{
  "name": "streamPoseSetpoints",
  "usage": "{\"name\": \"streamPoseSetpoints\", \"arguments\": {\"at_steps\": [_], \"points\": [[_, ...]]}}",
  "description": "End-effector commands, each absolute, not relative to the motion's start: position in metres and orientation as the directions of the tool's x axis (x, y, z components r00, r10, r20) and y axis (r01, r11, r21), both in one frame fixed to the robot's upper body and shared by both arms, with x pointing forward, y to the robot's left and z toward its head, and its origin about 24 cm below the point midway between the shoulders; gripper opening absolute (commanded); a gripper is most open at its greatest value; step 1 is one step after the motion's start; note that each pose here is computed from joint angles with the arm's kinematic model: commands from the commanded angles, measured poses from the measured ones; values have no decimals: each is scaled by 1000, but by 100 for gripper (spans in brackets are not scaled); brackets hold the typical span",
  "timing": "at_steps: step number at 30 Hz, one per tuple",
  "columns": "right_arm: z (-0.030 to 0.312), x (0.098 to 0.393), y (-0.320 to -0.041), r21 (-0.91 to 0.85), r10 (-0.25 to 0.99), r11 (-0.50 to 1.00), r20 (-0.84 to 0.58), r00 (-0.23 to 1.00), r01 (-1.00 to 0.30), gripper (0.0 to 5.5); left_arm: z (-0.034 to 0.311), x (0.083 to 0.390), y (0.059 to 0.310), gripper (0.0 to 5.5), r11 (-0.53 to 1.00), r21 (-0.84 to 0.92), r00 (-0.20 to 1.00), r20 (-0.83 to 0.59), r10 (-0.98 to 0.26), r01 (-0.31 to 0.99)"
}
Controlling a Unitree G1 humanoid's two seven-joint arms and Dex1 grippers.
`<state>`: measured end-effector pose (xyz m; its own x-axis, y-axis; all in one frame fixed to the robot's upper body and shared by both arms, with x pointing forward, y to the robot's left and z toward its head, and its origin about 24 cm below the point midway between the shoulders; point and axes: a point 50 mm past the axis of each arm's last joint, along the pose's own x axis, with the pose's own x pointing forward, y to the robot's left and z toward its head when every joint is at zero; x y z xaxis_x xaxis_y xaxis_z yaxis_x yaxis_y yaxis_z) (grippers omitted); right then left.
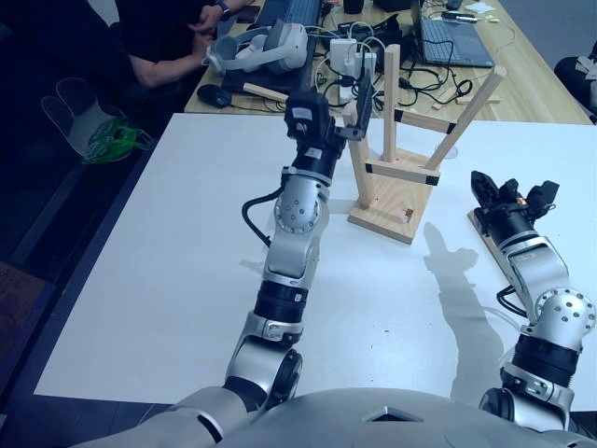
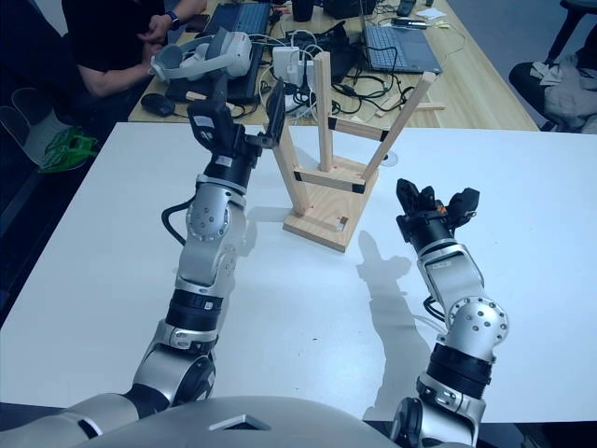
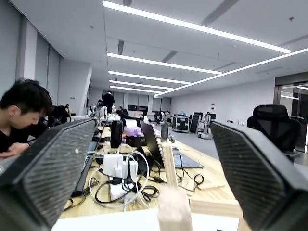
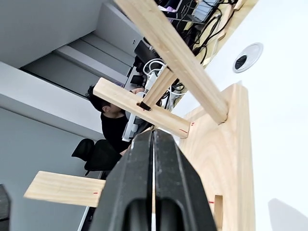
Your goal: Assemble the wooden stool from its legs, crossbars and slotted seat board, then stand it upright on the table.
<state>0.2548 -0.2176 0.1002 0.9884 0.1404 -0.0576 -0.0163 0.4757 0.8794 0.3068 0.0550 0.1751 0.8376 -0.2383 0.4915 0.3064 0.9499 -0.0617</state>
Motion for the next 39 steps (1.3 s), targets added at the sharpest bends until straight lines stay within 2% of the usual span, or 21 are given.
{"name": "streamPoseSetpoints", "arguments": {"at_steps": [1, 5, 8, 13, 18, 22, 26, 28, 31, 33, 36, 39], "points": [[98, 253, -218, 875, 137, 483, -70, 988, -5, 0, 203, 320, 61, 455, 962, -16, 852, 469, -233, 272], [97, 254, -217, 874, 147, 485, -68, 987, -12, 0, 228, 341, 68, 455, 962, 8, 896, 362, -257, 273], [96, 255, -217, 875, 157, 485, -65, 985, -20, 0, 234, 348, 67, 455, 942, 43, 906, 260, -334, 334], [96, 256, -214, 874, 174, 484, -61, 983, -31, 0, 170, 334, 44, 455, 866, 62, 867, -81, -492, 497], [96, 256, -213, 874, 178, 485, -60, 982, -35, 0, 148, 325, 38, 455, 846, 34, 834, -195, -517, 532], [95, 256, -212, 877, 182, 479, -58, 982, -37, 0, 174, 321, 33, 455, 830, -7, 829, -54, -557, 558], [94, 255, -211, 880, 187, 473, -55, 981, -40, 0, 232, 322, 37, 455, 848, 38, 818, 241, -522, 529], [94, 256, -211, 881, 188, 471, -55, 981, -41, 0, 255, 331, 43, 455, 868, 51, 822, 298, -485, 494], [93, 257, -211, 882, 193, 470, -53, 980, -44, 0, 273, 352, 50, 455, 895, 95, 844, 303, -442, 435], [93, 258, -210, 882, 197, 470, -52, 979, -48, 0, 260, 367, 52, 455, 906, 123, 877, 227, -423, 405], [94, 260, -208, 881, 201, 471, -49, 978, -53, 0, 207, 384, 52, 455, 910, 137, 917, 22, -397, 391], [95, 260, -207, 880, 202, 471, -47, 978, -55, 0, 157, 381, 51, 455, 905, 136, 914, -117, -389, 403]]}}
